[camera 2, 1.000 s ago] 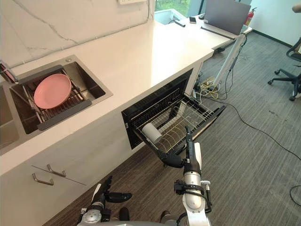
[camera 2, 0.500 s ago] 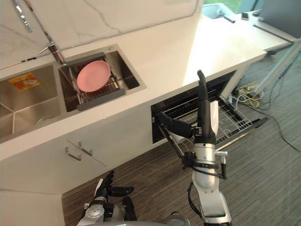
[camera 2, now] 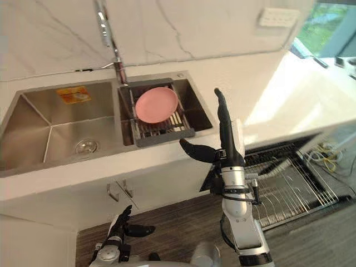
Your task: Walk over to the sink, pick up the cup, carry it to the dishwasher, place the cup inside the dishwasher, then close the dishwasher door
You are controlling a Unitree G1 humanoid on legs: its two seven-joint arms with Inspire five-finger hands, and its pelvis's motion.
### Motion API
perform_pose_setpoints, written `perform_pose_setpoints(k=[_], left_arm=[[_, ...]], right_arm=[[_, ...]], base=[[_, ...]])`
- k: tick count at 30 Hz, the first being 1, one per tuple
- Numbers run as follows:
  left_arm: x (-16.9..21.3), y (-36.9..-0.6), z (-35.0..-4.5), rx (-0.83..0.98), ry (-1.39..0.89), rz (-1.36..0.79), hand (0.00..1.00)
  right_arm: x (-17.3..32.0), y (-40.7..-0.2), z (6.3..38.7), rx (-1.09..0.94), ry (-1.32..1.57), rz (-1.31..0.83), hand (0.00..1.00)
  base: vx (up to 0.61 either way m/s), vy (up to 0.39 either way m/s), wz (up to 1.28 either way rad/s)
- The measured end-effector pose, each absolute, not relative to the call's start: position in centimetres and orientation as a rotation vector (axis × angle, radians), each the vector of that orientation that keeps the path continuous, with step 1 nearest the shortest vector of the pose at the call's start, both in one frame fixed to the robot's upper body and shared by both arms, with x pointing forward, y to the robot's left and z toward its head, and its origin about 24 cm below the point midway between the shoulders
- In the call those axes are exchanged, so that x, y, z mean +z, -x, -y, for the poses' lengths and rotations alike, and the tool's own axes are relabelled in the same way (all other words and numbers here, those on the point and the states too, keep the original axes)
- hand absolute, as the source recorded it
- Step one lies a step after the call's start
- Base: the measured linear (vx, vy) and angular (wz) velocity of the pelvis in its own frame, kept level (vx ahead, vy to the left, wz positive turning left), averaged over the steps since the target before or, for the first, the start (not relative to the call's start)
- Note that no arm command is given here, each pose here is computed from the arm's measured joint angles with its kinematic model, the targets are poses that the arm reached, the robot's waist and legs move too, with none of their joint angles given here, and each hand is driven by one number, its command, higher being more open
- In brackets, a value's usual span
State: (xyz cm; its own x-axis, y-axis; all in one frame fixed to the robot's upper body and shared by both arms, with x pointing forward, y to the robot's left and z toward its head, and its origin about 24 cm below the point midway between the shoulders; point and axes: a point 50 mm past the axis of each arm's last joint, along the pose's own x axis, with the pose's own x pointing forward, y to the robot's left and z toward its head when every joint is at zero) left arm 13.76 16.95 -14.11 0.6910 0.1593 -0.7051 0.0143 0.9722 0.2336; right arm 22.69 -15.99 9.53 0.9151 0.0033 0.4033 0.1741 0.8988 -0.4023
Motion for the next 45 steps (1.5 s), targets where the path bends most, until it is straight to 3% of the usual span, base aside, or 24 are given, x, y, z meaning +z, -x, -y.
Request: perform_pose_setpoints(k=[10,35,45], left_arm=[[-14.6,-12.6,-16.2,0.041,-0.233,-0.838,1.0],[-14.8,-11.8,-17.7,0.047,-0.281,-0.872,1.0],[-15.2,-10.7,-18.2,0.127,-0.158,-0.938,1.0]], right_arm=[[7.5,-21.0,19.1,-0.168,0.535,0.279,1.0],[7.4,-20.7,19.5,-0.168,0.6,0.262,1.0],[6.4,-19.8,22.0,-0.42,0.564,0.132,1.0]], base=[[0.16,-0.062,0.18],[-0.02,0.015,-0.01],[0.03,-0.008,0.02]])
